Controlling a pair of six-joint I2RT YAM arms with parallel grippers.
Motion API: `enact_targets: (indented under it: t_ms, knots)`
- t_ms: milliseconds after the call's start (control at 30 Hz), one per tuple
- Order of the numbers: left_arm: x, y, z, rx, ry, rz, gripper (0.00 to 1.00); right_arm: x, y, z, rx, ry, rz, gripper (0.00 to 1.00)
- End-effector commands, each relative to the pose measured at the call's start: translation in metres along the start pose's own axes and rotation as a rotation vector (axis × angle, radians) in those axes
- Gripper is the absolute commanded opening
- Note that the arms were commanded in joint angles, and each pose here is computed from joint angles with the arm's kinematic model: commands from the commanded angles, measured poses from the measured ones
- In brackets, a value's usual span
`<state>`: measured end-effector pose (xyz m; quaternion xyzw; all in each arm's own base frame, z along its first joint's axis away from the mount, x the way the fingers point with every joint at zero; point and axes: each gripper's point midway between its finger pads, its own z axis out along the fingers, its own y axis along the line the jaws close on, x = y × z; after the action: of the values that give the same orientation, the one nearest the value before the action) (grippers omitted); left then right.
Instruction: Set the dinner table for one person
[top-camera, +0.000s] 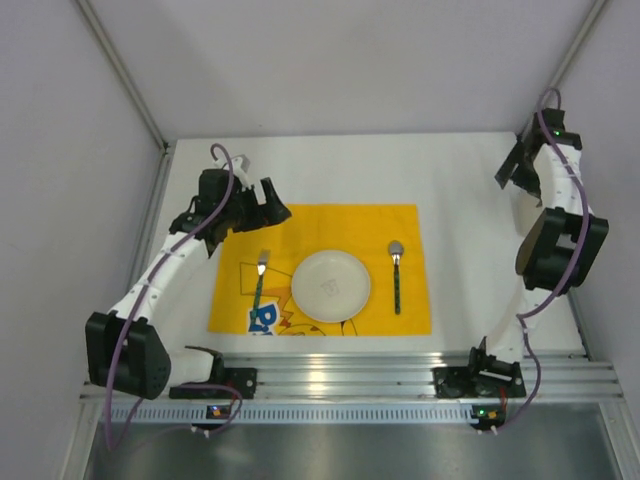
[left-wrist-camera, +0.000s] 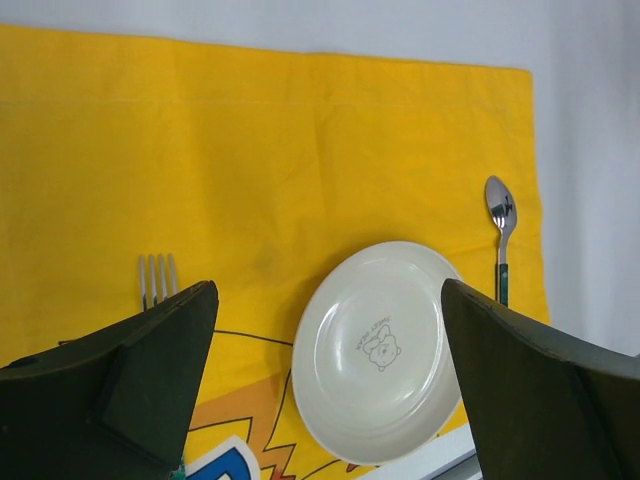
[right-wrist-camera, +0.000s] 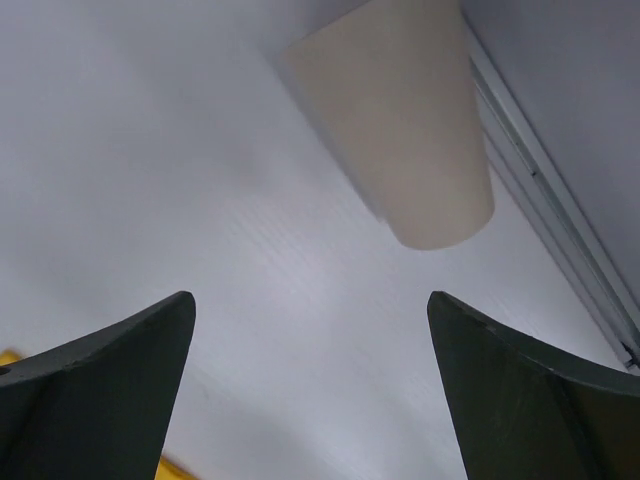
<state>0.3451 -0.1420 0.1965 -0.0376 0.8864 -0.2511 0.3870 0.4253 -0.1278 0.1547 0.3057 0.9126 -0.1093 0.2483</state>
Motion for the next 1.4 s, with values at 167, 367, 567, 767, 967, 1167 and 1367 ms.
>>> enact_targets:
  t_ms: [167,367,567,767,967,1167,1367]
  knots:
    - [0.001,-0.013,0.025,0.126,-0.028,-0.055,0.99,-0.023,-0.058,0.027,0.154,0.03,-0.003,1.0]
    - [0.008,-0.007,0.034,0.118,-0.003,-0.039,0.99,-0.003,-0.074,0.058,0.146,0.104,-0.006,1.0]
    - [0.015,-0.004,0.041,0.114,0.034,-0.038,0.99,0.005,-0.073,0.09,0.148,0.139,-0.012,1.0]
    - [0.029,0.005,0.039,0.085,0.066,-0.039,0.99,0.002,-0.068,0.118,0.112,0.164,0.011,1.0]
    - [0.033,0.005,0.032,0.074,0.073,-0.049,0.99,0.003,-0.056,0.128,0.055,0.186,0.027,0.69]
    - [0.018,-0.005,0.025,0.083,0.05,-0.045,0.99,-0.001,-0.04,0.101,-0.036,0.167,0.061,0.24]
    - [-0.003,-0.032,0.031,0.196,0.052,-0.02,0.99,0.024,0.058,0.009,-0.279,0.112,-0.064,0.13]
